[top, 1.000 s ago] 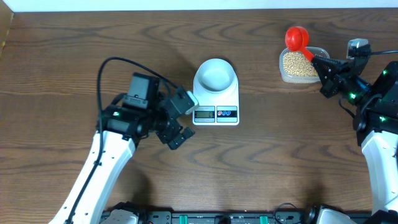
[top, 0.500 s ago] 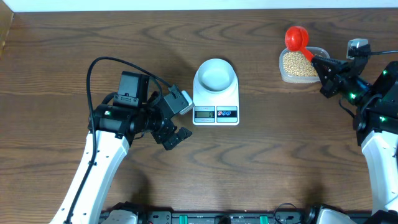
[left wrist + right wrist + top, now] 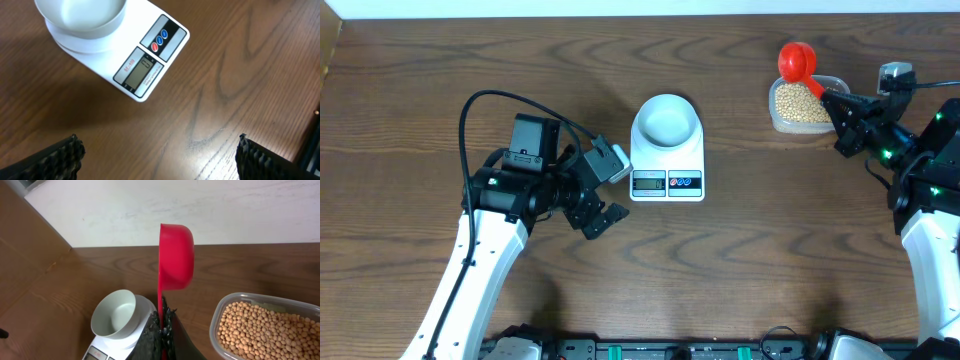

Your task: Scoop item into bowl and weigh 50g on scale

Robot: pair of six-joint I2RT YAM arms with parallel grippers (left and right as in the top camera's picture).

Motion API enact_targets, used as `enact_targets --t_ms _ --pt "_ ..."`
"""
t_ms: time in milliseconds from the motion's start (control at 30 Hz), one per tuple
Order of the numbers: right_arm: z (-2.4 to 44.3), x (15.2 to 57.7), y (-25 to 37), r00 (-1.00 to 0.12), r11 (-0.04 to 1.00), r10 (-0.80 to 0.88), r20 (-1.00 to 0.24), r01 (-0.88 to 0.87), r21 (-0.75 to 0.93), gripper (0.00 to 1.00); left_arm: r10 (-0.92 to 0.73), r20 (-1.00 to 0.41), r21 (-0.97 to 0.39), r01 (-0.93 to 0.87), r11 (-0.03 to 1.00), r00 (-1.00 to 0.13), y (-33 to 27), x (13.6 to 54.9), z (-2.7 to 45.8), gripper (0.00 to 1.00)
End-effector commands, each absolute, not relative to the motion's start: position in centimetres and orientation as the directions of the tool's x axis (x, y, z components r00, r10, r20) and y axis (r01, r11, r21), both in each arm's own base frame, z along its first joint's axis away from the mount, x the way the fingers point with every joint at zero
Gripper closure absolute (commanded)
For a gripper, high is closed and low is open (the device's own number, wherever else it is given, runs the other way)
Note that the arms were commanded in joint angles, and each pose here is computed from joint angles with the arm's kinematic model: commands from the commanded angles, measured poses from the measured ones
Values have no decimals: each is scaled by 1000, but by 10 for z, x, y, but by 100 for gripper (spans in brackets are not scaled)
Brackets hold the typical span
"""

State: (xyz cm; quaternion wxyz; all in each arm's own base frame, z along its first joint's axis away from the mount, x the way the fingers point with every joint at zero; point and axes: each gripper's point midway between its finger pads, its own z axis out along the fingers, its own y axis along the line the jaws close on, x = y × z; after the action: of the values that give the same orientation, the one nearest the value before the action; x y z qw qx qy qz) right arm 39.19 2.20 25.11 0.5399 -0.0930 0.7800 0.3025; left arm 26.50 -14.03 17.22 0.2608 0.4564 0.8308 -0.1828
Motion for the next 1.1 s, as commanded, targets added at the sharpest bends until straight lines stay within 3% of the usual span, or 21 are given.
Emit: enact_targets --t_ms 0,367,500,1067 --pt "262 393 22 -378 796 176 -909 -488 357 99 641 -624 -51 842 537 -447 -140 271 185 1" --pt "262 393 22 -378 796 176 -909 -488 357 99 591 -625 -75 793 604 -510 -121 279 186 1" --pt "262 393 22 -378 796 176 -909 -488 358 99 580 -670 -107 833 542 -463 -123 272 192 1" --pt "262 393 22 -378 796 177 -909 -488 358 99 617 -670 -74 864 498 -413 -123 268 198 1"
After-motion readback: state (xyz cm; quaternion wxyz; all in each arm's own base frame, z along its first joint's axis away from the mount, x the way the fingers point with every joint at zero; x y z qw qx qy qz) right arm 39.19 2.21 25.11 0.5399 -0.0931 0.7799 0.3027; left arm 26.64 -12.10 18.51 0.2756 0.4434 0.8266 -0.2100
